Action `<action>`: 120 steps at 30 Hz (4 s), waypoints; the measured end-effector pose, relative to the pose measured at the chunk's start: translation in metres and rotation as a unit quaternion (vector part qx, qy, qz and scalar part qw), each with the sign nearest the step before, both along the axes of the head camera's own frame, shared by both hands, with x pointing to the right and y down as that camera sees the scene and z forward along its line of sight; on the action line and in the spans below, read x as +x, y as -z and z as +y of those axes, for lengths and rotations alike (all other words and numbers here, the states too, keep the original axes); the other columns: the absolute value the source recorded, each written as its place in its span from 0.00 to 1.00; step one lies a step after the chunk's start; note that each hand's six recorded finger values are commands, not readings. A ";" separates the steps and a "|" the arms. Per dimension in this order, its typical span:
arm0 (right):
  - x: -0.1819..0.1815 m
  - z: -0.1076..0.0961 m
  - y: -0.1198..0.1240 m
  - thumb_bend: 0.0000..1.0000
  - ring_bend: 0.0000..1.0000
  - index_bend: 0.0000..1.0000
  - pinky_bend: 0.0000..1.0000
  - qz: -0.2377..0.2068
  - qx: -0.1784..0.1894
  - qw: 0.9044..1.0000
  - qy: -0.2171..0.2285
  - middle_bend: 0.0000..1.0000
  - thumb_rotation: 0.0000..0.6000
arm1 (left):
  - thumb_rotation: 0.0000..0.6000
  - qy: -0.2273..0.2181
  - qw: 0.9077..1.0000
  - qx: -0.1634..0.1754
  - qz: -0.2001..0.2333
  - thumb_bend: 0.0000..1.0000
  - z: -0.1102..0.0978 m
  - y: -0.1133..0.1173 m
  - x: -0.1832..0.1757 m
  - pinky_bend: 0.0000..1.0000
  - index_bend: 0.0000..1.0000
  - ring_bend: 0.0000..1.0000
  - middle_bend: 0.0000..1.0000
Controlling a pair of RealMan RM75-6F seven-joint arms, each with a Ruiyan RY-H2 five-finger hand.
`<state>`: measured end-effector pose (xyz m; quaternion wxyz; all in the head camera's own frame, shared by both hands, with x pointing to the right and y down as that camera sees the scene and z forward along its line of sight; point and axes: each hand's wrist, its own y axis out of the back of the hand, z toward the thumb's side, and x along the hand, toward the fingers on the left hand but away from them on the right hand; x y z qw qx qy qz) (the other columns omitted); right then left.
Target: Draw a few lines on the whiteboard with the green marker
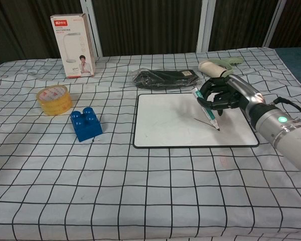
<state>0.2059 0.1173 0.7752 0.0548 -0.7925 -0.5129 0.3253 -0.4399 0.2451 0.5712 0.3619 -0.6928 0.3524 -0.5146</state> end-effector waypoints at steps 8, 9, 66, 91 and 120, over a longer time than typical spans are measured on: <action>0.012 -0.005 0.020 0.49 0.74 1.00 0.71 -0.038 0.010 0.999 -0.023 0.79 1.00 | 1.00 -0.003 1.000 -0.001 0.003 0.42 0.001 0.000 0.002 0.04 0.00 0.00 0.00; 0.012 -0.009 0.024 0.49 0.74 1.00 0.71 -0.041 0.015 0.999 -0.028 0.79 1.00 | 1.00 -0.003 1.000 -0.001 0.003 0.42 0.001 0.000 0.002 0.04 0.00 0.00 0.00; -0.017 -0.025 -0.014 0.49 0.74 1.00 0.71 0.046 0.018 0.999 -0.019 0.79 1.00 | 1.00 0.000 1.000 -0.003 0.002 0.42 0.001 0.001 -0.002 0.04 0.00 0.00 0.00; 0.035 -0.062 0.018 0.49 0.74 1.00 0.71 0.087 0.093 0.992 -0.001 0.79 1.00 | 1.00 0.003 1.000 0.001 0.000 0.42 0.000 0.001 -0.002 0.04 0.00 0.00 0.00; 0.186 0.003 0.020 0.48 0.40 0.51 0.49 0.426 0.063 0.869 0.244 0.46 1.00 | 1.00 -0.007 1.000 0.001 -0.001 0.42 0.005 0.002 0.004 0.06 0.00 0.00 0.00</action>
